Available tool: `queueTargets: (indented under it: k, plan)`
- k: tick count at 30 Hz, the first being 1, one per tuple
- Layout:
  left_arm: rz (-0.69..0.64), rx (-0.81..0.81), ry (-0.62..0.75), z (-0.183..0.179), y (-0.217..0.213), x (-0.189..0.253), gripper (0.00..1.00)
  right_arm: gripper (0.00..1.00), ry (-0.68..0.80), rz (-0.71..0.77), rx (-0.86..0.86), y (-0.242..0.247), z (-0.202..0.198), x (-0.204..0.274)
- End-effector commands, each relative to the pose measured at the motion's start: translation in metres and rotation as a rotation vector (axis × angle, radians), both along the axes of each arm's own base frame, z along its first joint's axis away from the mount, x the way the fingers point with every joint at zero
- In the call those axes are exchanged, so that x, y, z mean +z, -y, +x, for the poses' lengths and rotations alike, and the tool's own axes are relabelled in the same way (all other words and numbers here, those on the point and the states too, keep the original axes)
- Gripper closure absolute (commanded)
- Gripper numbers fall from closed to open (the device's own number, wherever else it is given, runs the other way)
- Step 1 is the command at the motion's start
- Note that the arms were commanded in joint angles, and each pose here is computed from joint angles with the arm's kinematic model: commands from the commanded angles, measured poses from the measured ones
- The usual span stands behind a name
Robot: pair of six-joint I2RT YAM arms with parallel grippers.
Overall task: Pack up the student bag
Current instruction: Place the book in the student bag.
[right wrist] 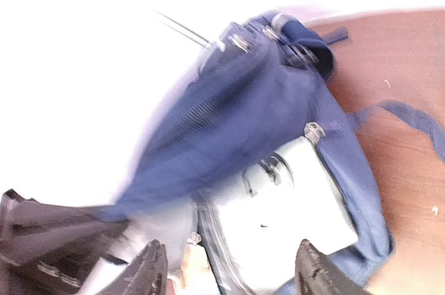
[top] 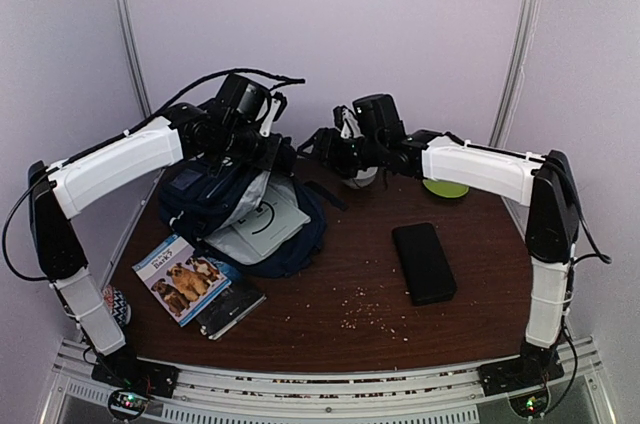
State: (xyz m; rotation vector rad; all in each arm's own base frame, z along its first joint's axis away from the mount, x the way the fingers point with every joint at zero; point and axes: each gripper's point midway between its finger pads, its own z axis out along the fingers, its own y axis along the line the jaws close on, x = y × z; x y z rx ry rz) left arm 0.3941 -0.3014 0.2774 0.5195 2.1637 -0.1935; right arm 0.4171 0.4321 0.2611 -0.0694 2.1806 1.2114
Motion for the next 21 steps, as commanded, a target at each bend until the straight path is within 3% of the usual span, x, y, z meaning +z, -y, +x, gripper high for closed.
queueTargets:
  k: [1,5,15,21]
  plan:
    - [-0.182,-0.020,0.152,0.010,0.016,0.069,1.00,0.46,-0.069,-0.067,0.033,-0.004,-0.025,-0.052]
    - [-0.215,-0.037,0.146,0.008,0.021,0.071,1.00,0.49,-0.133,-0.087,0.058,-0.022,-0.041,-0.083]
    - [-0.239,-0.060,0.131,0.002,0.023,0.070,1.00,0.51,-0.262,-0.019,0.001,-0.048,-0.020,-0.136]
    - [-0.245,-0.071,0.132,0.000,0.024,0.072,1.00,0.48,-0.306,-0.056,-0.047,-0.045,-0.015,-0.162]
